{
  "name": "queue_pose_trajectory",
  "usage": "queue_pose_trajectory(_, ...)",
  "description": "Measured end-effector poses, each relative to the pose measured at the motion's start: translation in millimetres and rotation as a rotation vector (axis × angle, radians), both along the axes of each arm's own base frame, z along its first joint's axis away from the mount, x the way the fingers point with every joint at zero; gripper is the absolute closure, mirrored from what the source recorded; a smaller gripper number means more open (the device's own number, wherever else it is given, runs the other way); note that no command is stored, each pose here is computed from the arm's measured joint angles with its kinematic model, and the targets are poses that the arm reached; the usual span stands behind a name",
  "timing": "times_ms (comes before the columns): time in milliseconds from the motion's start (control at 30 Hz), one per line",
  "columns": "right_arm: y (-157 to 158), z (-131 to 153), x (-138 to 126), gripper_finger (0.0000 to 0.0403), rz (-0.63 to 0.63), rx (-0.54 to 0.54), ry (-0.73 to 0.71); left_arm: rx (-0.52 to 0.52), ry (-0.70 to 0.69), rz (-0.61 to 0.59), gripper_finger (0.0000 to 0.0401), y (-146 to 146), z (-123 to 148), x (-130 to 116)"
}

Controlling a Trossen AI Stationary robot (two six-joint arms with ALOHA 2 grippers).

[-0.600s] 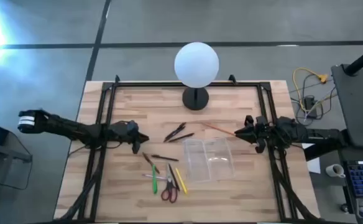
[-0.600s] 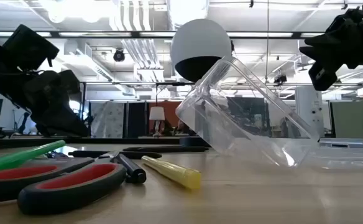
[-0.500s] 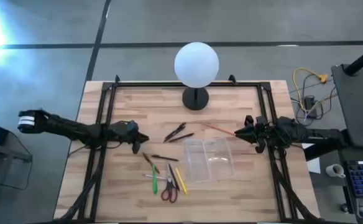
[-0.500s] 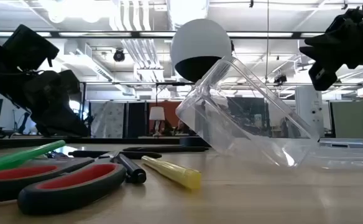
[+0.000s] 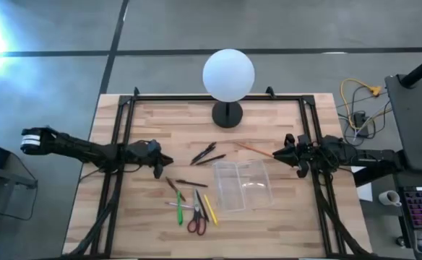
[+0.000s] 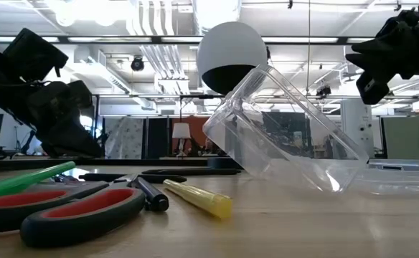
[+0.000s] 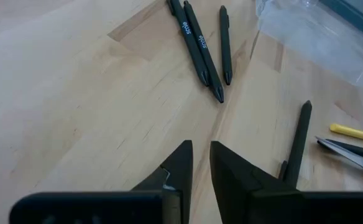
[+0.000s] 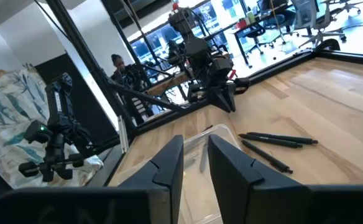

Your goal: Pick & place school supplies into a supply box

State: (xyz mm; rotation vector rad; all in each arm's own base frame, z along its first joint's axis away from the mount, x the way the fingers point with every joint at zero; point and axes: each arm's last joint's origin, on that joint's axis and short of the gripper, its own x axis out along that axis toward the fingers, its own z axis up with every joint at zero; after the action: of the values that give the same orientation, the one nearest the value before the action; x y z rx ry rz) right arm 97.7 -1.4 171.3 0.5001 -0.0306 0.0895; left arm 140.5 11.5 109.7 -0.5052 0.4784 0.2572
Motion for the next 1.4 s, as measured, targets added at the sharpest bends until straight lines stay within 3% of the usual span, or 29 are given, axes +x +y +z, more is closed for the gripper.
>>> queue_pose_trajectory(1267,-1,2,0,0.0335,-0.031,0.002,-0.024,0.000,0.000,0.000,0.0361,0,0,0)
queue_pose_trajectory(1400,-5,12,-1,0.0335,-0.157,0.184,-0.126,0.000,0.000,0.000,0.0361,0,0,0)
